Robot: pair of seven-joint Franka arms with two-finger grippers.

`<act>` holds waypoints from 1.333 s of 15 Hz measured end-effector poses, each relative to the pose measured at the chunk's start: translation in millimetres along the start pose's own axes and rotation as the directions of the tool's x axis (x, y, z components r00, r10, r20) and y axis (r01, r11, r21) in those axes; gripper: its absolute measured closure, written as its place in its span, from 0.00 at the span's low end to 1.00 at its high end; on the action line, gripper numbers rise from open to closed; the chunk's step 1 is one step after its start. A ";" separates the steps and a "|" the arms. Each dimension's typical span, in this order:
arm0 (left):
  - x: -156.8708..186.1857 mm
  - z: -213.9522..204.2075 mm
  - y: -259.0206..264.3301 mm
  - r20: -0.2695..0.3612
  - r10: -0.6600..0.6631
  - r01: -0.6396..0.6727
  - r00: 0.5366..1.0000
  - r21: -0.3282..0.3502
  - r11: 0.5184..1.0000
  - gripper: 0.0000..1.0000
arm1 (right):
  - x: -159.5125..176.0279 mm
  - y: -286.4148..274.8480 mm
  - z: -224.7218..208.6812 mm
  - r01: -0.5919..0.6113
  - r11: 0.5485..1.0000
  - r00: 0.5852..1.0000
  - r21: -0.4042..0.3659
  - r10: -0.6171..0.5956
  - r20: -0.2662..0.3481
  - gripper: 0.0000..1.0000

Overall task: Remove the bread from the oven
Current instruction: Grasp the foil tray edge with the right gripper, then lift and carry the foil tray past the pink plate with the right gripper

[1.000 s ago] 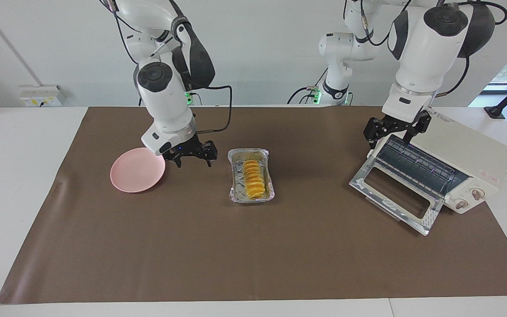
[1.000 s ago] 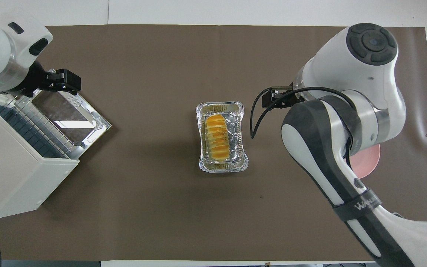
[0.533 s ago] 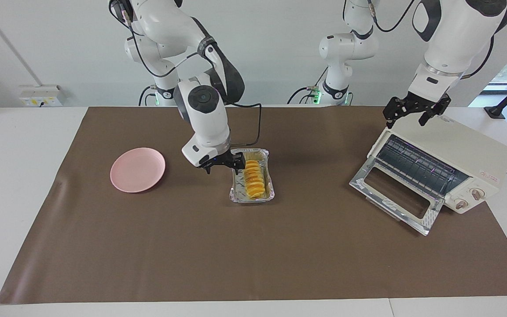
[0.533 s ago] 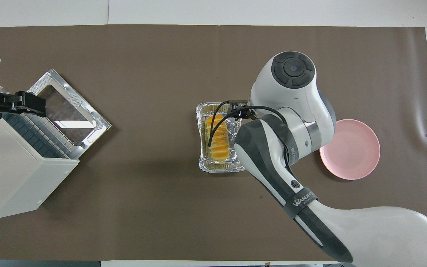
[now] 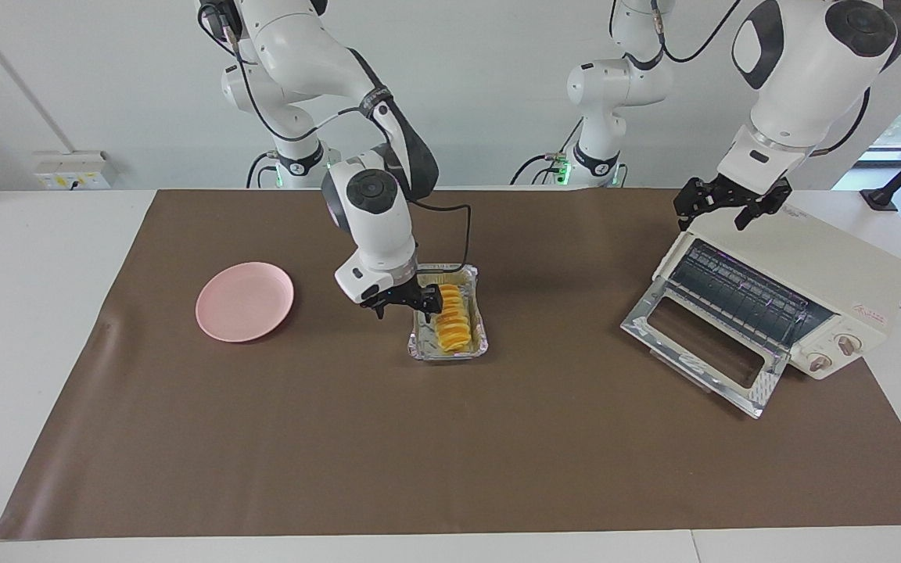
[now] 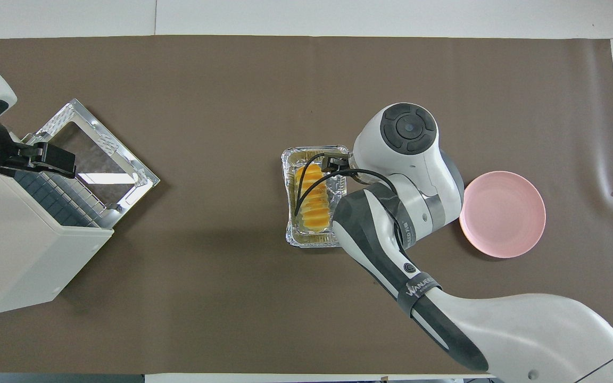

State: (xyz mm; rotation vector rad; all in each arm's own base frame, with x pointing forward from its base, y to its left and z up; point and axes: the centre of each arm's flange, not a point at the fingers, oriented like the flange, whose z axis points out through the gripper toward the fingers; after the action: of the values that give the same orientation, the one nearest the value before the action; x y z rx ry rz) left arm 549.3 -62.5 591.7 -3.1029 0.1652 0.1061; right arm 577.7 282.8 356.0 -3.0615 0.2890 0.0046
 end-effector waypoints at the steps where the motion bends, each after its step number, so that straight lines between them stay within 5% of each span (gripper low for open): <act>1: -0.2 0.1 2.7 0.002 0.007 -0.007 1.000 0.000 1.000 0.00 | -1.5 1.0 3.6 -0.006 1.000 1.000 -0.002 0.006 0.003 0.00; 16: 3.6 -3.7 19.1 -0.040 0.012 -0.012 0.999 0.001 1.000 0.00 | -39.6 -1.6 46.6 0.044 0.999 0.999 -0.019 -0.043 0.026 0.00; 20: 4.0 -3.1 19.1 -0.042 0.012 -0.012 0.999 0.001 1.000 0.00 | -41.8 0.5 51.4 0.043 0.999 0.999 -0.016 -0.043 0.021 0.15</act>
State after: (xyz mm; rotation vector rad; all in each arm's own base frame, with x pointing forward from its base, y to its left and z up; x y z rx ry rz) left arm 551.4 -82.0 593.9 -3.1055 0.1845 0.0417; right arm 536.7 293.5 305.1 -3.0813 0.2234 0.0367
